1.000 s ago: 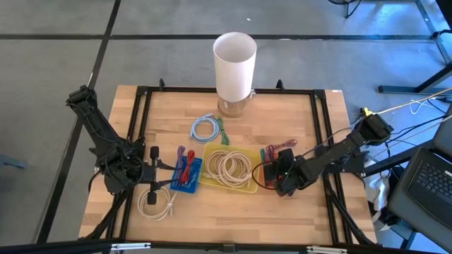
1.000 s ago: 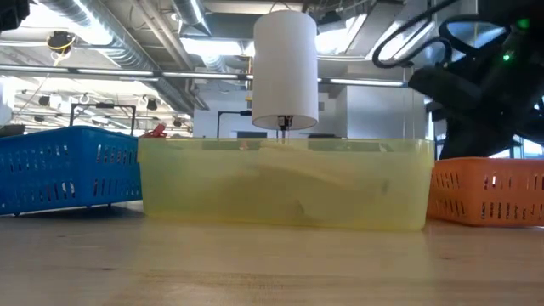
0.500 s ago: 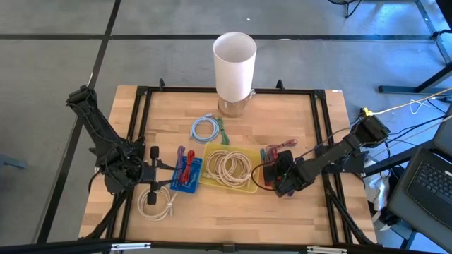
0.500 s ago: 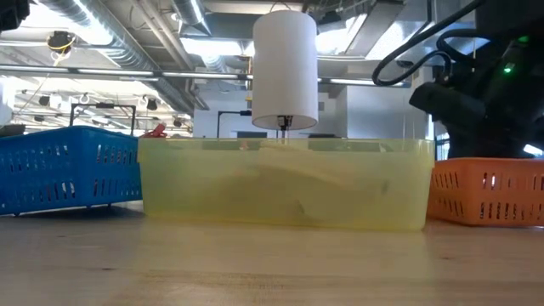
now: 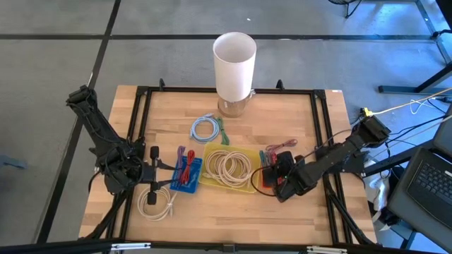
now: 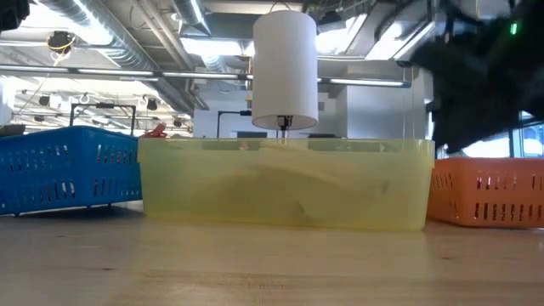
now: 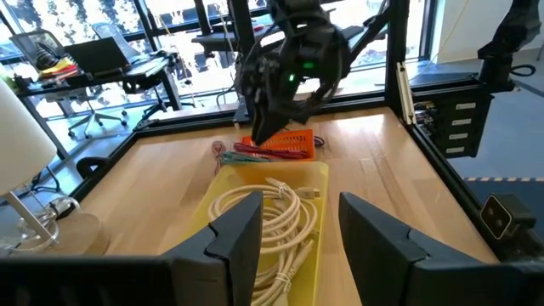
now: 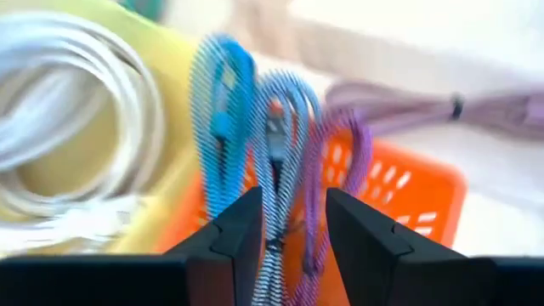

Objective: Pick & Place USB Port
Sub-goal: Put the pink charger cable into the blue bin

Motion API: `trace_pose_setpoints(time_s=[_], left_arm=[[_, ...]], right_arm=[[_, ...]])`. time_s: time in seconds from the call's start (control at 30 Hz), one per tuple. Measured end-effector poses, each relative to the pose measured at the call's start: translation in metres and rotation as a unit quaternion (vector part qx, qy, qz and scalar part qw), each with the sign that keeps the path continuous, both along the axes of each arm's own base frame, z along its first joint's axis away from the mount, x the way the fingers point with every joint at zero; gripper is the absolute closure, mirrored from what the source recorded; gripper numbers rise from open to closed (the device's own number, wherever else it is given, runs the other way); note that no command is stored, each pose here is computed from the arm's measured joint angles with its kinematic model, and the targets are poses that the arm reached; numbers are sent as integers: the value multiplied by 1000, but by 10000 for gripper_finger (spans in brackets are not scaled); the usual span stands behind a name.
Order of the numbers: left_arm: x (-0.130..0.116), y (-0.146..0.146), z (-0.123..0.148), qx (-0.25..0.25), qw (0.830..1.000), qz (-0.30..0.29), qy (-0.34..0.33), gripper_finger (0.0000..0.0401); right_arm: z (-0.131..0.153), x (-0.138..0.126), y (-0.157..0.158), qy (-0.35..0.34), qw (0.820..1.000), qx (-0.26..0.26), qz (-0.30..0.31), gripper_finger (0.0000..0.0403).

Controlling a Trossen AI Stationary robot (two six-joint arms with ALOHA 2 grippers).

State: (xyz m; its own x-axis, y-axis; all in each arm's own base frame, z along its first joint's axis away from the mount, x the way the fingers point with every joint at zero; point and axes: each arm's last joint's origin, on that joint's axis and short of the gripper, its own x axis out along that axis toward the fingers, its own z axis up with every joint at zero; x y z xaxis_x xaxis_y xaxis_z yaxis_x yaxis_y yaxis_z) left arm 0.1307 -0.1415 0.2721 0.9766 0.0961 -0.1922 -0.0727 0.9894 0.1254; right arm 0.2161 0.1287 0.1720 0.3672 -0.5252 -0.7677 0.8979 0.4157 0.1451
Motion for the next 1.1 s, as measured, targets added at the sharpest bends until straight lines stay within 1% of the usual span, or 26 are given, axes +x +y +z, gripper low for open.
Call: trace_pose_setpoints(time_s=[0.17, 0.27, 0.37, 0.43, 0.5, 0.6, 0.67, 0.73, 0.87, 0.93, 1.0, 1.1], left_arm=[[0, 0, 0, 0, 1000, 0, 0, 253], [0, 0, 0, 0, 1000, 0, 0, 253], [0, 0, 0, 0, 1000, 0, 0, 253], [0, 0, 0, 0, 1000, 0, 0, 253], [0, 0, 0, 0, 1000, 0, 0, 253], [0, 0, 0, 0, 1000, 1, 0, 253], [0, 0, 0, 0, 1000, 2, 0, 253], [0, 0, 0, 1, 1000, 3, 0, 253], [0, 0, 0, 1, 1000, 2, 0, 253], [0, 0, 0, 1, 1000, 2, 0, 253], [0, 0, 0, 1, 1000, 2, 0, 253], [0, 0, 0, 2, 1000, 2, 1, 253]], right_arm=[[42, 1, 10, 10, 997, -67, 25, 268], [67, -2, 10, 49, 994, -94, 28, 272], [86, -7, 6, 99, 989, -106, 24, 273], [93, -8, 2, 128, 986, -102, 22, 274], [97, -6, -3, 157, 981, -96, 56, 274], [98, -3, -17, 217, 971, -69, 70, 274], [96, 2, -27, 262, 958, -61, 105, 274], [96, 5, -38, 307, 939, -59, 146, 274], [89, 10, -59, 396, 887, -65, 229, 274], [85, 12, -70, 430, 864, -63, 255, 274], [81, 13, -83, 451, 851, -54, 264, 274], [75, 17, -104, 464, 846, -23, 263, 274]])
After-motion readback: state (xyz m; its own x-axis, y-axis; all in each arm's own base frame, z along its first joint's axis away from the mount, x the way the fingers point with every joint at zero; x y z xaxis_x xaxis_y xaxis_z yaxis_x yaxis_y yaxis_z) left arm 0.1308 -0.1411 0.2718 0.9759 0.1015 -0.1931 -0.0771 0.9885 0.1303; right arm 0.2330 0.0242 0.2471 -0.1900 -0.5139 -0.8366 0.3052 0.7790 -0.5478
